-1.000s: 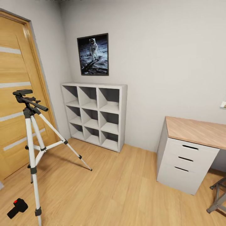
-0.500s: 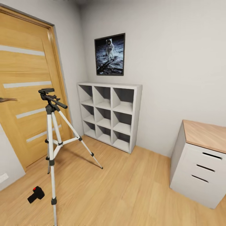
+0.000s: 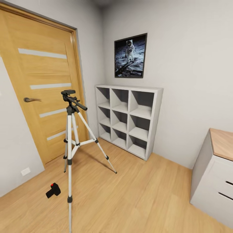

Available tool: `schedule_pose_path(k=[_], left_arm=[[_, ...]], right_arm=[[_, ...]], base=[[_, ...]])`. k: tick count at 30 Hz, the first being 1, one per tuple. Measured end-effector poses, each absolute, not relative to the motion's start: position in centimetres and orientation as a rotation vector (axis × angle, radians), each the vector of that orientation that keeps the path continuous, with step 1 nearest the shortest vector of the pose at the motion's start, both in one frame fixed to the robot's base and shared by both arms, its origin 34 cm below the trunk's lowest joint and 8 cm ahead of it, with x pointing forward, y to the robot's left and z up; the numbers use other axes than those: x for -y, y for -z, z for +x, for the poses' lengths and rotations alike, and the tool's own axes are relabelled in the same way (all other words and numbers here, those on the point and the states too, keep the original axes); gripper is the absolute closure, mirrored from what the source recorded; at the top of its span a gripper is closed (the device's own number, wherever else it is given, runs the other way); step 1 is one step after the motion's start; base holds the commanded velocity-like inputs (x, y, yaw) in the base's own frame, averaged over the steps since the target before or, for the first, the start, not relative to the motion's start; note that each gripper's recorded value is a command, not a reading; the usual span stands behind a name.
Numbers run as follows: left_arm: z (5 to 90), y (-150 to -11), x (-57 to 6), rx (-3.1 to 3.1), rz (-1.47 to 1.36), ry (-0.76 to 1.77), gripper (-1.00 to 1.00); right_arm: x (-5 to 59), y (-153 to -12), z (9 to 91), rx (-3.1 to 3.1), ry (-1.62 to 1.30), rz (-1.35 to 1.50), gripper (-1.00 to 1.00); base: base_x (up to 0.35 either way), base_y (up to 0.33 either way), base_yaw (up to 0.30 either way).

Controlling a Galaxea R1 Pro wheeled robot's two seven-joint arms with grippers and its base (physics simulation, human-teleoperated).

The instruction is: Attach the digital camera to the camera tripod in the bedroom.

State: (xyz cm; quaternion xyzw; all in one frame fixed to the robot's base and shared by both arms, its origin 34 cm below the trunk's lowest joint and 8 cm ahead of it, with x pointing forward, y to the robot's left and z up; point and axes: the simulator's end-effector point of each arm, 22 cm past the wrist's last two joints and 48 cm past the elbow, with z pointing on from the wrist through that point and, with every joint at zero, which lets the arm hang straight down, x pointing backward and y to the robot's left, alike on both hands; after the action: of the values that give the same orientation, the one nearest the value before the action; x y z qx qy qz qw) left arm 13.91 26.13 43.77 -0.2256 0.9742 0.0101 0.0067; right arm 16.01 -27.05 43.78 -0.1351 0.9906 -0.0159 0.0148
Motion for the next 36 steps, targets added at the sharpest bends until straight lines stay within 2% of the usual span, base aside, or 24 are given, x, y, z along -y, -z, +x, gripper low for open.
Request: schedule_pose_path(k=[36], left_arm=[[13.88,-43.78,-26.15,-3.051,-0.697,-0.031,-1.00]], right_arm=[[26.81,-43.78,15.98,-3.082,0.045,-0.431,-1.00]], base=[[0.007,0.000,0.279]])
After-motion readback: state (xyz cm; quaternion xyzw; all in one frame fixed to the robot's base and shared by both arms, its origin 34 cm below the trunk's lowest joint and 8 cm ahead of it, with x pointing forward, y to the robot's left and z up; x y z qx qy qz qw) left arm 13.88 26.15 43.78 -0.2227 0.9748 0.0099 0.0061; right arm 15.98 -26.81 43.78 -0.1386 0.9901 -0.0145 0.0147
